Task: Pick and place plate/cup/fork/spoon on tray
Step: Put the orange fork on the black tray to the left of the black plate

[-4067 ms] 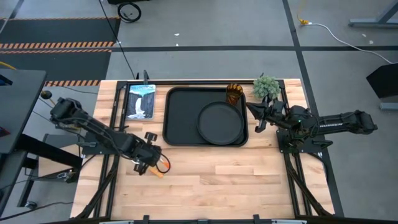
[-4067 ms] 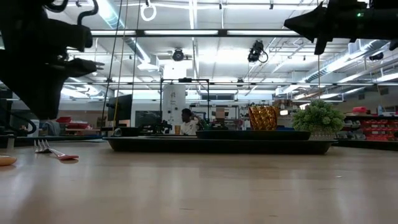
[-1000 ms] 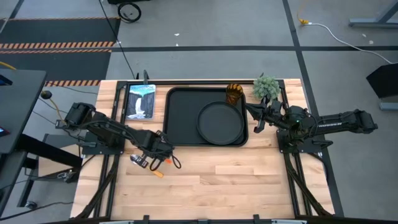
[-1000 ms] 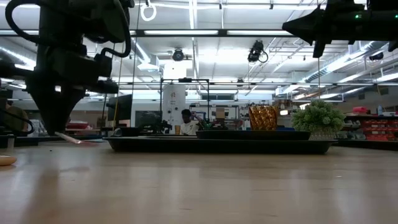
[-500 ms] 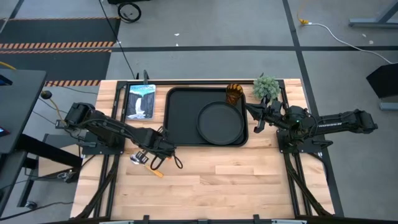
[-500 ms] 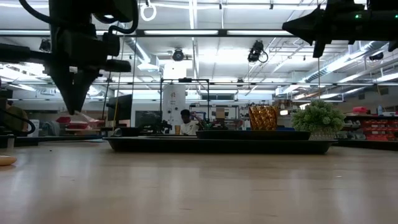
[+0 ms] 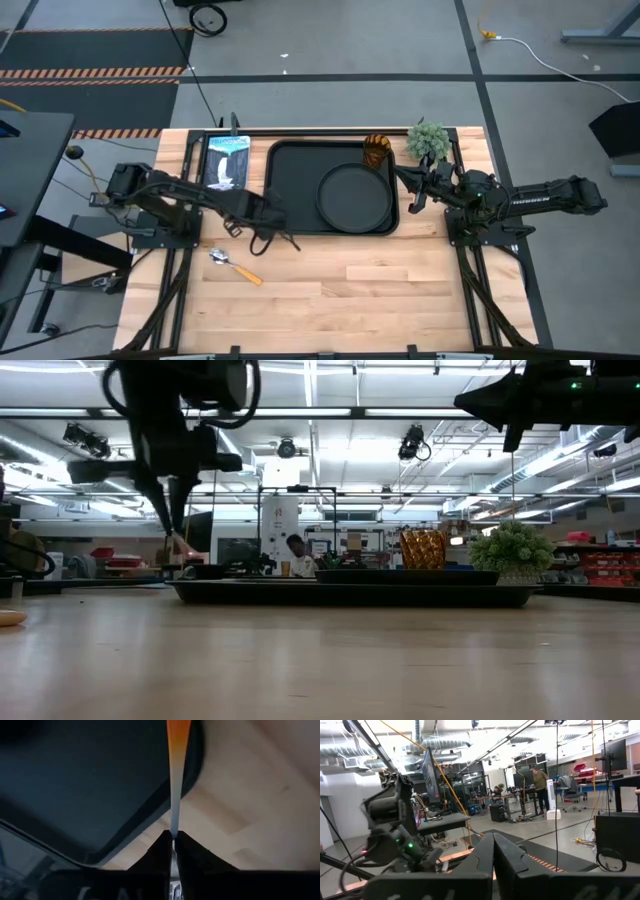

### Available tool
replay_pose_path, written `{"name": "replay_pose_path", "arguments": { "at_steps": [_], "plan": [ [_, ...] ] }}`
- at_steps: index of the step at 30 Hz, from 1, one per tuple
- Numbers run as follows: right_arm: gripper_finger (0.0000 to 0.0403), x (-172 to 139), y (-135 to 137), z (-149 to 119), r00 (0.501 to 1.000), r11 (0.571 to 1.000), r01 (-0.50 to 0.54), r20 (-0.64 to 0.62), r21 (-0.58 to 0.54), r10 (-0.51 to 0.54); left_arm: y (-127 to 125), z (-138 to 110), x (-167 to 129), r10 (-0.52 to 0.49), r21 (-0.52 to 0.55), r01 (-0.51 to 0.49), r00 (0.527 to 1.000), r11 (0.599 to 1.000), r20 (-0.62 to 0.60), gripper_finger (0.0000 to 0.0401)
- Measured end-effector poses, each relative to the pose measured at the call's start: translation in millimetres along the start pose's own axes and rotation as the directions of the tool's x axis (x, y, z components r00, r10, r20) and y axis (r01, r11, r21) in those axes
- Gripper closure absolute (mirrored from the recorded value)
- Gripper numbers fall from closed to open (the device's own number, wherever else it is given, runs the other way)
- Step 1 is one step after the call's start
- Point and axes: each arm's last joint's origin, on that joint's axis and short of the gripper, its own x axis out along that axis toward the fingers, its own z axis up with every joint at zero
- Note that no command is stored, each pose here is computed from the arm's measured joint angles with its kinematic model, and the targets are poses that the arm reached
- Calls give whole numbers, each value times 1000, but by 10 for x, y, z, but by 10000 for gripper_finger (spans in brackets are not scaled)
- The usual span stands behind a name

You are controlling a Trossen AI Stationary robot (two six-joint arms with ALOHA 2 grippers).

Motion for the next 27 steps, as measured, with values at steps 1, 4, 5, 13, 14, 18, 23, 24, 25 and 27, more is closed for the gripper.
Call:
{"name": "replay_pose_path", "arguments": {
  "at_steps": [1,4,5,13,14,18,23,24,25,27],
  "plan": [
    [392,0,0,0,1000,1000,0,0,0,0,36,-23,19,9,16,-9,1000,1000,-3,380],
    [392,0,0,4,1000,1000,0,4,2,0,167,-89,83,47,39,-47,999,998,7,381],
    [392,0,0,6,1000,1000,0,6,2,0,216,-116,107,59,44,-59,998,997,13,381],
    [392,0,1,6,1000,1000,-1,6,3,0,594,-351,276,169,118,-180,981,977,96,380],
    [392,0,1,6,1000,1000,-1,6,2,0,632,-379,292,177,138,-192,977,972,117,380],
    [392,0,1,6,1000,1000,0,6,2,0,781,-479,339,239,183,-271,954,945,180,380],
    [392,0,1,6,1000,1000,-1,6,9,0,903,-578,393,283,259,-347,924,901,256,379],
    [392,0,1,6,1000,1000,-1,6,11,0,920,-576,421,282,294,-357,922,887,266,379],
    [392,0,1,6,1000,1000,-1,6,12,1,927,-577,449,277,331,-358,923,873,267,379],
    [392,1,1,5,1000,1000,-1,6,13,1,937,-554,542,255,400,-345,931,849,261,379]
  ]
}}
